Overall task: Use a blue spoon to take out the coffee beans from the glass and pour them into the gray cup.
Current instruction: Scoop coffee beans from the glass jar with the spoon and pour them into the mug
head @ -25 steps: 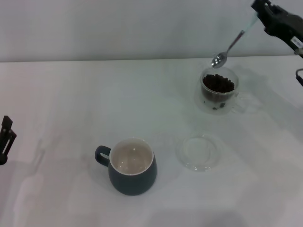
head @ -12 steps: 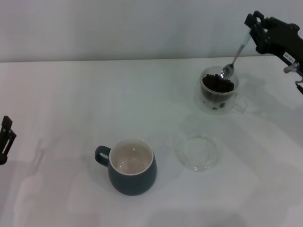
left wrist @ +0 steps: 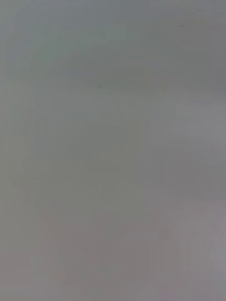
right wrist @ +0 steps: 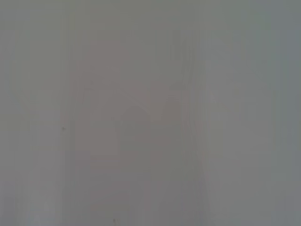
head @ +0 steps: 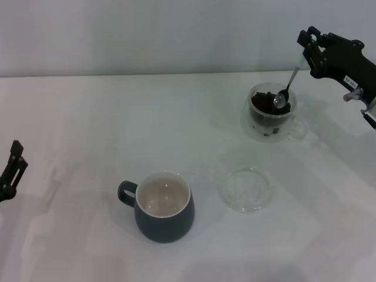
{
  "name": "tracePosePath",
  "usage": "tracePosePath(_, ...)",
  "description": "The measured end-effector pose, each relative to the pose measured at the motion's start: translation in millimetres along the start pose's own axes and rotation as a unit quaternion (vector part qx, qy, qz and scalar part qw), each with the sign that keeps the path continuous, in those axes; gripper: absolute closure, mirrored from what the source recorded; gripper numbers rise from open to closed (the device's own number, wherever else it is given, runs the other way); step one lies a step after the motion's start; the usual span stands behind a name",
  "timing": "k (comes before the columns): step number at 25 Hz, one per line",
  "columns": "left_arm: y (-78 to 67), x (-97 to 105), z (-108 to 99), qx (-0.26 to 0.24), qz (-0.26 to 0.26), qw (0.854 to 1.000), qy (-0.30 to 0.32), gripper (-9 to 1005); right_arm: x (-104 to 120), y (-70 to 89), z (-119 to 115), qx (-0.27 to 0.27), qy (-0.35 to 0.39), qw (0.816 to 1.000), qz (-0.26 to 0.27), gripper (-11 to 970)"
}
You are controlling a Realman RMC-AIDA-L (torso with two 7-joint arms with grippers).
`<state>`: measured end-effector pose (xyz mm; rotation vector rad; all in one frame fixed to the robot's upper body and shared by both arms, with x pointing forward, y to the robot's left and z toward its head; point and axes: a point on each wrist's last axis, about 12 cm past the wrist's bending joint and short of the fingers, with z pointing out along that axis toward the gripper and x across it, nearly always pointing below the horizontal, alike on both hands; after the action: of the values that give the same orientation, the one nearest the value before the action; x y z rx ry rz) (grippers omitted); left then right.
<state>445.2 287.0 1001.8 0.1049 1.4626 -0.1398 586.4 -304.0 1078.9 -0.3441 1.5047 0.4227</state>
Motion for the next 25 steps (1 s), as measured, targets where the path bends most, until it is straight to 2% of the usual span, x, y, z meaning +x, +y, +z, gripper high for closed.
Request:
tracePosePath(8,-0.5,1.3,3.0,0.002,0.000,1.000,0.007,168,1.7,-1.6,2.6,0.009,0.010,1.000,-0.002,812)
tracePosePath(14,-1.3,2.5,3.3,0.002,-0.001,1.000,0.011,167,8.0,1.9,7.0,0.015,0.023,0.999,0.016,812)
tracePosePath(25,-1.2,3.8,0.6,-0.001,-0.002,1.000,0.015,167,15.8,0.1,8.7,0.057,0.026,0.993,0.101,811)
